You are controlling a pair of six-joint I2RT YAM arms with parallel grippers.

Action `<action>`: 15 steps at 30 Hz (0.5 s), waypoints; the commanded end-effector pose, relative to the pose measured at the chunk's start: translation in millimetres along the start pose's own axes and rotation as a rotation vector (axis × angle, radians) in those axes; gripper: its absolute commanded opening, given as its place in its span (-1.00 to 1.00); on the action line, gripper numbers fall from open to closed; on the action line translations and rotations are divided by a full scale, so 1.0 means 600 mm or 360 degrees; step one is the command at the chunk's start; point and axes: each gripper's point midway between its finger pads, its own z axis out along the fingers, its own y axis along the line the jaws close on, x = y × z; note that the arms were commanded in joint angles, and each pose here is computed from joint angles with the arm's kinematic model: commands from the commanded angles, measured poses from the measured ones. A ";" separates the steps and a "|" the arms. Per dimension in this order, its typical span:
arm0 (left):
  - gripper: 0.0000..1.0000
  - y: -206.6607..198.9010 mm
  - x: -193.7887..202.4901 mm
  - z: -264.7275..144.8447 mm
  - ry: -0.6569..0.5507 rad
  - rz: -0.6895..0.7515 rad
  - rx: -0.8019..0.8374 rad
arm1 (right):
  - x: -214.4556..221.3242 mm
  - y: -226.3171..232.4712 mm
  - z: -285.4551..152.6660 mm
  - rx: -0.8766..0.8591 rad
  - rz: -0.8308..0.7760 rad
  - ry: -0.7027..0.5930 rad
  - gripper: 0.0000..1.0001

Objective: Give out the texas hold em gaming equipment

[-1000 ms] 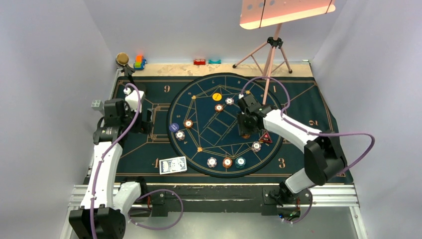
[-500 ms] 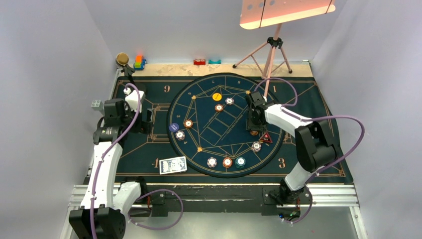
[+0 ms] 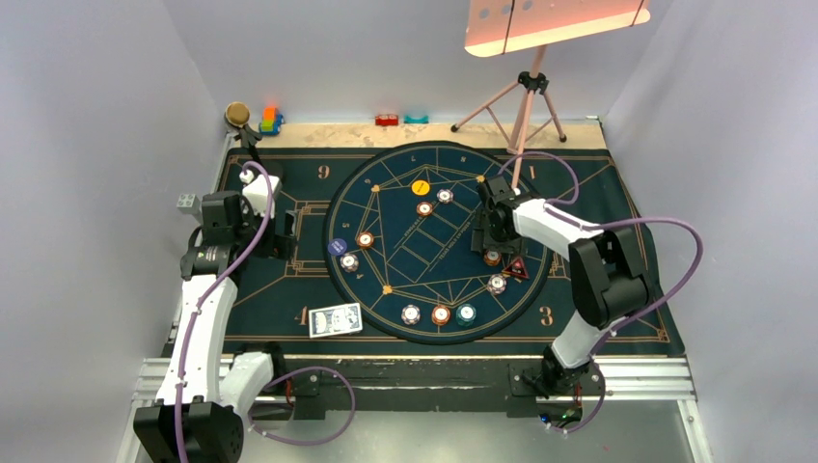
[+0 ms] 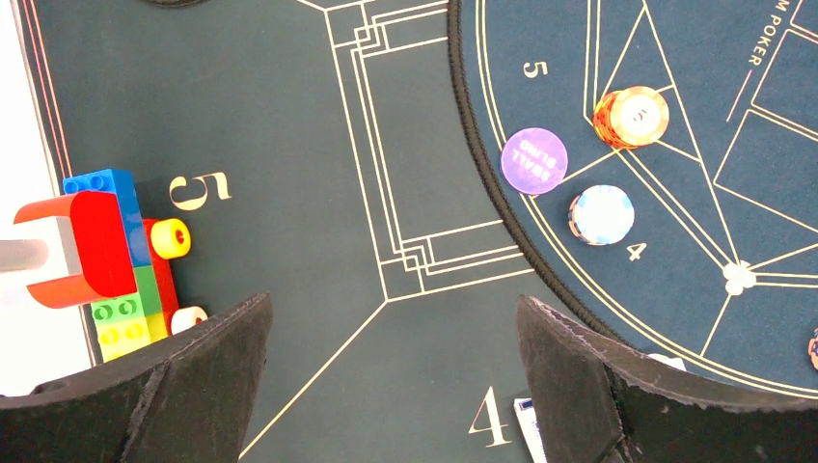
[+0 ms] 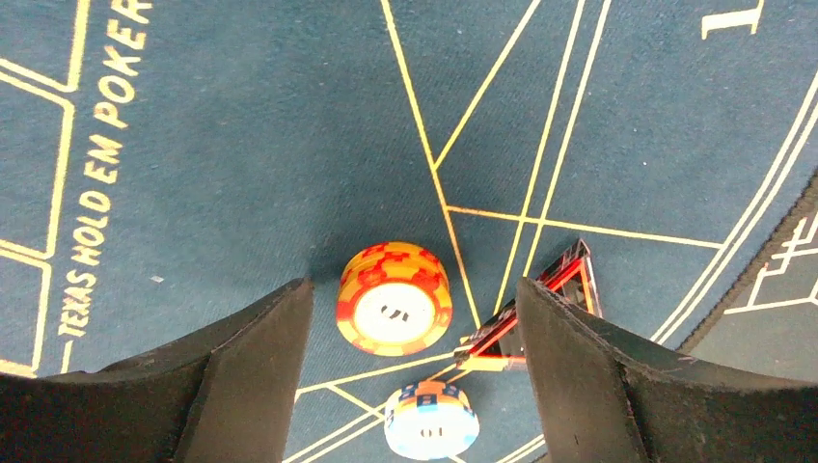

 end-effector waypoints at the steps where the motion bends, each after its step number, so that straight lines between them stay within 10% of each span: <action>1: 0.99 0.003 -0.012 -0.002 -0.0061 0.0024 -0.0005 | -0.067 0.027 -0.089 -0.0122 0.0021 -0.0247 0.61; 15: 0.99 0.003 -0.012 -0.002 -0.0059 0.0020 -0.0003 | 0.104 0.156 -0.225 -0.0492 -0.0568 -0.0276 0.84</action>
